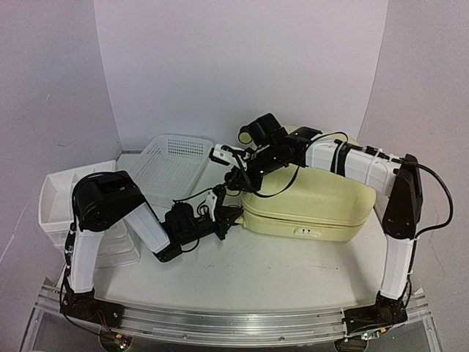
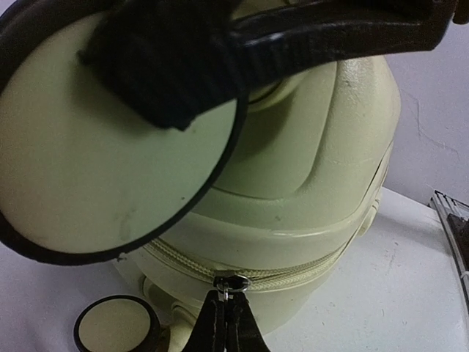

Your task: Open, take out, and arrange the luggage

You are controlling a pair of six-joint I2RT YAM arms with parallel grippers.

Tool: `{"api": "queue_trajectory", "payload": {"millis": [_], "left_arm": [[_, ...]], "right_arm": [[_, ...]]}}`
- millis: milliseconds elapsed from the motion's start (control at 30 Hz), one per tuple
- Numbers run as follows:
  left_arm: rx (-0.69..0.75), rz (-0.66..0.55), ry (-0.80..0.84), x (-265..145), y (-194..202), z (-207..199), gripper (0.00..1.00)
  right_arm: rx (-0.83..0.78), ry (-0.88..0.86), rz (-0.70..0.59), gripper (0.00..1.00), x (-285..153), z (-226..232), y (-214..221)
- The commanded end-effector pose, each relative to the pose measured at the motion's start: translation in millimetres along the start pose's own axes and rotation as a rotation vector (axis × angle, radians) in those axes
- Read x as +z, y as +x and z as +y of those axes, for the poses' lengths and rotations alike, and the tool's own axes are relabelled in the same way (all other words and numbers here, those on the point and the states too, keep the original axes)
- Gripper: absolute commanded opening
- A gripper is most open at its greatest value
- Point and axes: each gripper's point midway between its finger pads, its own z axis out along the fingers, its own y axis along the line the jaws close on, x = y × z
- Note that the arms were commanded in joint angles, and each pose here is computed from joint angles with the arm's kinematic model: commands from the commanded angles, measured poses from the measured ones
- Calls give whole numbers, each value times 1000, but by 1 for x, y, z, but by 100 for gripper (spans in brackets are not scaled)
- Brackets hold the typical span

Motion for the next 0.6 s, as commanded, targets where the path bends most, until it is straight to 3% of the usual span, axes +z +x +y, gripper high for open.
{"api": "queue_trajectory", "payload": {"millis": [0, 333, 567], "left_arm": [[-61, -130, -131, 0, -35, 44, 0], [-158, -110, 75, 2, -42, 62, 0], [-222, -125, 106, 12, -47, 74, 0]], "right_arm": [[202, 23, 19, 0, -44, -27, 25], [173, -172, -16, 0, -50, 3, 26], [194, -152, 87, 0, -41, 1, 46]]}}
